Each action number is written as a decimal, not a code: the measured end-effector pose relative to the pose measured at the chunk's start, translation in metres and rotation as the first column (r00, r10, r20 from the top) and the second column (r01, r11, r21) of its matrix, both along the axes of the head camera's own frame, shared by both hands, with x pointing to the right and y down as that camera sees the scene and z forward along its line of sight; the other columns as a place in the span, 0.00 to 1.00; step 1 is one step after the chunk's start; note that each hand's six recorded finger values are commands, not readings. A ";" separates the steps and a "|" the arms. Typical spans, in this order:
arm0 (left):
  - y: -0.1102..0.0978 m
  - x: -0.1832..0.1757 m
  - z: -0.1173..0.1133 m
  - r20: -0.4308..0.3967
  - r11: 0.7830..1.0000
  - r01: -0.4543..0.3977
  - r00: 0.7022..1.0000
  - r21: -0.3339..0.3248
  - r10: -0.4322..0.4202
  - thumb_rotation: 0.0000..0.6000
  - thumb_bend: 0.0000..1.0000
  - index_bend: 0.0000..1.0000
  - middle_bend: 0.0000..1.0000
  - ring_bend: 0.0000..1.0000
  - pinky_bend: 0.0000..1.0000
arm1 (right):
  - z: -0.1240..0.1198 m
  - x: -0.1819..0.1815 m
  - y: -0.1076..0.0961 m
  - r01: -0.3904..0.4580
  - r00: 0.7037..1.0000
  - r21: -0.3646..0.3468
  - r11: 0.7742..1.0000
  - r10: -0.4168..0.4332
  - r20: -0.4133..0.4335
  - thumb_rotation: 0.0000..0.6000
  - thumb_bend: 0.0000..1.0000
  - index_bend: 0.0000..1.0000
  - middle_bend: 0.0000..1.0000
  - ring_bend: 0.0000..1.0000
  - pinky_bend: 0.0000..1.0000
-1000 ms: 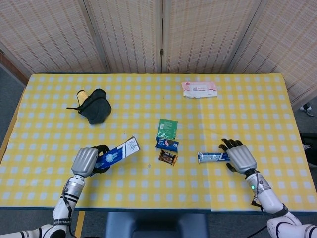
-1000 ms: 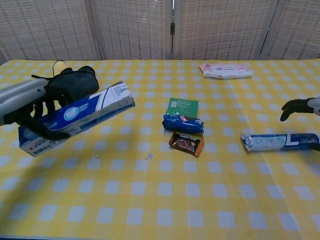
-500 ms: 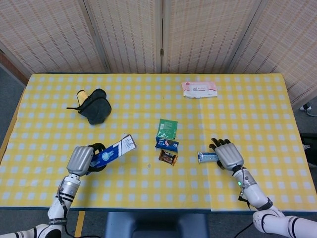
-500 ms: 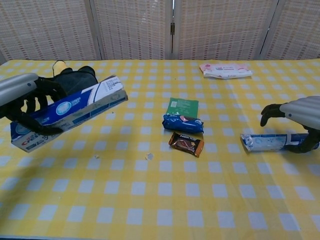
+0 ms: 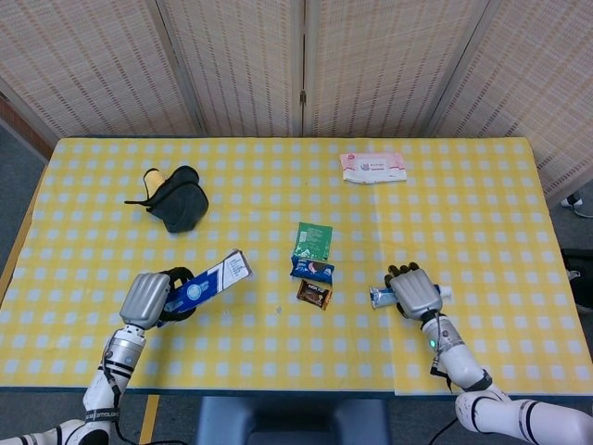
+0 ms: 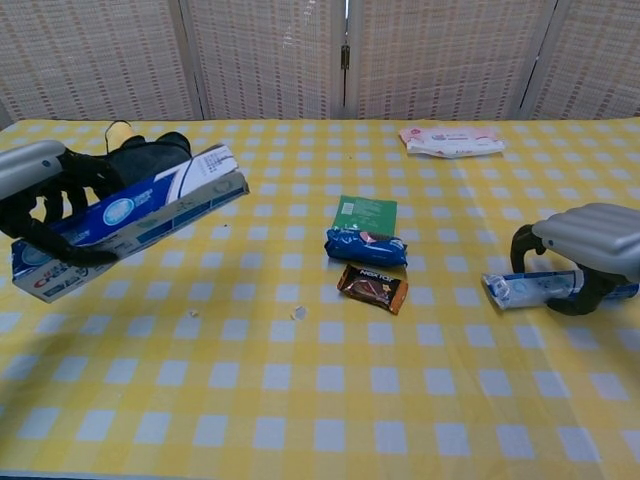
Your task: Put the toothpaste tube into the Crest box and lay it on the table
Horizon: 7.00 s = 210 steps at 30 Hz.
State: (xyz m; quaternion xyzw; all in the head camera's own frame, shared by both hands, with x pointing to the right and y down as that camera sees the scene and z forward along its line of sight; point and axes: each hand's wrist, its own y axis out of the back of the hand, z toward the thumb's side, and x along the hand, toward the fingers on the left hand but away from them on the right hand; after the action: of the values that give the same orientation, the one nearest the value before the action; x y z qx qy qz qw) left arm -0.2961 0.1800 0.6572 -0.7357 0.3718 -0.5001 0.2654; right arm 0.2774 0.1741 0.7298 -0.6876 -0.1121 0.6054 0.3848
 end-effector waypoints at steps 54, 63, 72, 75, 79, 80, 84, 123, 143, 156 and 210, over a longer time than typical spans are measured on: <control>0.011 0.040 -0.011 -0.283 0.989 0.145 0.948 -0.020 -0.145 1.00 0.32 0.54 0.62 0.58 0.66 | -0.151 -0.015 -0.082 -0.418 0.011 -0.359 0.835 0.400 0.917 1.00 0.37 0.71 0.57 0.57 0.66; 0.021 0.086 -0.024 -0.396 0.996 0.086 0.914 -0.024 -0.088 1.00 0.32 0.54 0.62 0.58 0.67 | -0.173 -0.033 -0.091 -0.406 -0.125 -0.339 0.848 0.316 0.940 1.00 0.37 0.71 0.57 0.57 0.68; 0.027 0.118 -0.030 -0.467 0.997 0.055 0.881 -0.046 -0.071 1.00 0.32 0.54 0.62 0.58 0.67 | -0.180 -0.048 -0.099 -0.343 -0.298 -0.459 0.819 0.368 0.881 1.00 0.37 0.71 0.57 0.57 0.68; 0.027 0.124 -0.031 -0.483 0.997 0.053 0.873 -0.049 -0.071 1.00 0.32 0.54 0.62 0.58 0.67 | -0.179 -0.053 -0.102 -0.329 -0.331 -0.492 0.806 0.389 0.860 1.00 0.37 0.71 0.57 0.57 0.68; 0.025 0.129 -0.031 -0.494 0.998 0.052 0.867 -0.046 -0.068 1.00 0.32 0.54 0.62 0.58 0.67 | -0.176 -0.058 -0.101 -0.316 -0.350 -0.512 0.799 0.403 0.846 1.00 0.37 0.71 0.57 0.57 0.68; 0.024 0.129 -0.031 -0.496 0.998 0.052 0.866 -0.042 -0.066 1.00 0.32 0.54 0.62 0.58 0.67 | -0.176 -0.060 -0.101 -0.311 -0.353 -0.517 0.797 0.409 0.842 1.00 0.37 0.71 0.57 0.57 0.68; 0.016 0.130 -0.029 -0.506 0.997 0.065 0.859 -0.042 -0.077 1.00 0.32 0.55 0.62 0.58 0.67 | -0.173 -0.066 -0.100 -0.293 -0.367 -0.540 0.789 0.428 0.826 1.00 0.37 0.71 0.57 0.57 0.68; -0.002 0.149 -0.038 -0.603 0.992 0.129 0.790 -0.007 -0.107 1.00 0.32 0.55 0.62 0.58 0.67 | -0.124 -0.111 -0.095 -0.224 -0.398 -0.655 0.722 0.546 0.737 1.00 0.37 0.71 0.57 0.57 0.69; -0.008 0.143 -0.051 -0.643 0.985 0.172 0.757 0.027 -0.114 1.00 0.32 0.56 0.63 0.58 0.67 | -0.122 -0.135 -0.076 -0.187 -0.282 -0.588 0.787 0.531 0.799 1.00 0.37 0.06 0.25 0.27 0.40; -0.019 0.131 -0.063 -0.696 0.969 0.237 0.707 0.064 -0.127 1.00 0.32 0.56 0.63 0.58 0.67 | -0.122 -0.124 -0.076 -0.160 -0.175 -0.556 0.815 0.531 0.829 1.00 0.37 0.00 0.01 0.07 0.19; 0.023 0.088 -0.035 -0.879 0.902 0.427 0.402 -0.068 -0.256 1.00 0.31 0.47 0.53 0.27 0.19 | -0.112 -0.006 -0.074 -0.342 -0.097 -0.539 0.769 0.542 0.835 1.00 0.37 0.00 0.00 0.02 0.15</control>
State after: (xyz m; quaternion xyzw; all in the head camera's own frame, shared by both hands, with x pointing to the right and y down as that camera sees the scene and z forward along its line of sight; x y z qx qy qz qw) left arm -0.2077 0.2026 0.6225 -0.7677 0.6373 -0.0665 -0.0080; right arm 0.2711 0.1001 0.6181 -0.8521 -0.5118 0.0845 -0.0696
